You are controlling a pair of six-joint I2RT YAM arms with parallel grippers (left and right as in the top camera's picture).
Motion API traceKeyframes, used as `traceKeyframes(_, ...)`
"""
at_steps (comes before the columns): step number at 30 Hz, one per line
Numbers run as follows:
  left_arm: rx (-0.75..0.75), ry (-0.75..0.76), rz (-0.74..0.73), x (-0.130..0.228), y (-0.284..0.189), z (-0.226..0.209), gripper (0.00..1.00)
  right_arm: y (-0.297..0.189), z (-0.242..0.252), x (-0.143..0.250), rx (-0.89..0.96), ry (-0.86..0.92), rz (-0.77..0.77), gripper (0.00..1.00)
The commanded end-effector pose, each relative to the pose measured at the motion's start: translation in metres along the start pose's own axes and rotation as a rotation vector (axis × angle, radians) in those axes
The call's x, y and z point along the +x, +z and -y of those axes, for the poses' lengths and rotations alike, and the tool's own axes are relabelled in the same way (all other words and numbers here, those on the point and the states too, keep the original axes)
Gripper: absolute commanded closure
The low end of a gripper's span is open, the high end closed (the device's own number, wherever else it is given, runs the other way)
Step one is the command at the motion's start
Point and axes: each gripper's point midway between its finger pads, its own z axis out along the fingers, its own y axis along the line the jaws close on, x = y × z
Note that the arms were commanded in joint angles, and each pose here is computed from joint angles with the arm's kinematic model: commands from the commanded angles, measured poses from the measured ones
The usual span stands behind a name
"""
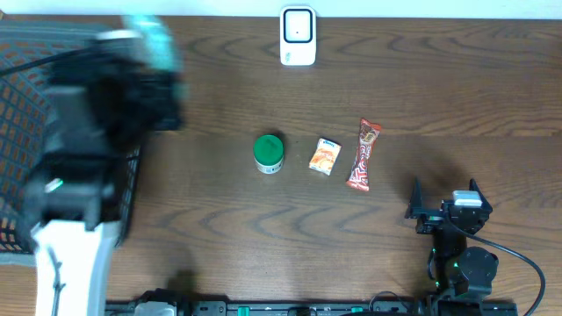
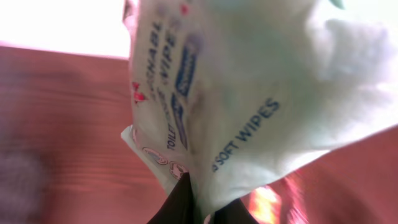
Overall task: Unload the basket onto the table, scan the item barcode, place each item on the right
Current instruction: 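Carry the wipes pack right and set it down beside the TOP bar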
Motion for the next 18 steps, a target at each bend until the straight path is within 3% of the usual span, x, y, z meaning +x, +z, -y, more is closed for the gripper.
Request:
traceKeyframes(1,0.251,0.134,-0.183,0.042,0.043,0.076,0.92,0.0,-0.002,0.001,-0.011,-0.013,-0.003,0.01)
traceKeyframes(7,0.452,0.308,-0.482,0.14,0.112,0.149,0.93,0.0,-0.002,0.001,-0.011,-0.013,-0.003,0.01)
traceKeyframes(13,0.795,0.369,-0.66,0.225,0.151,0.21,0.93,0.0,-0.002,0.001,-0.011,-0.013,-0.003,0.01)
traceKeyframes(18,0.88,0.364,-0.686,0.242,0.161,0.217,0.93,0.0,-0.002,0.001,-0.011,-0.013,-0.003,0.01)
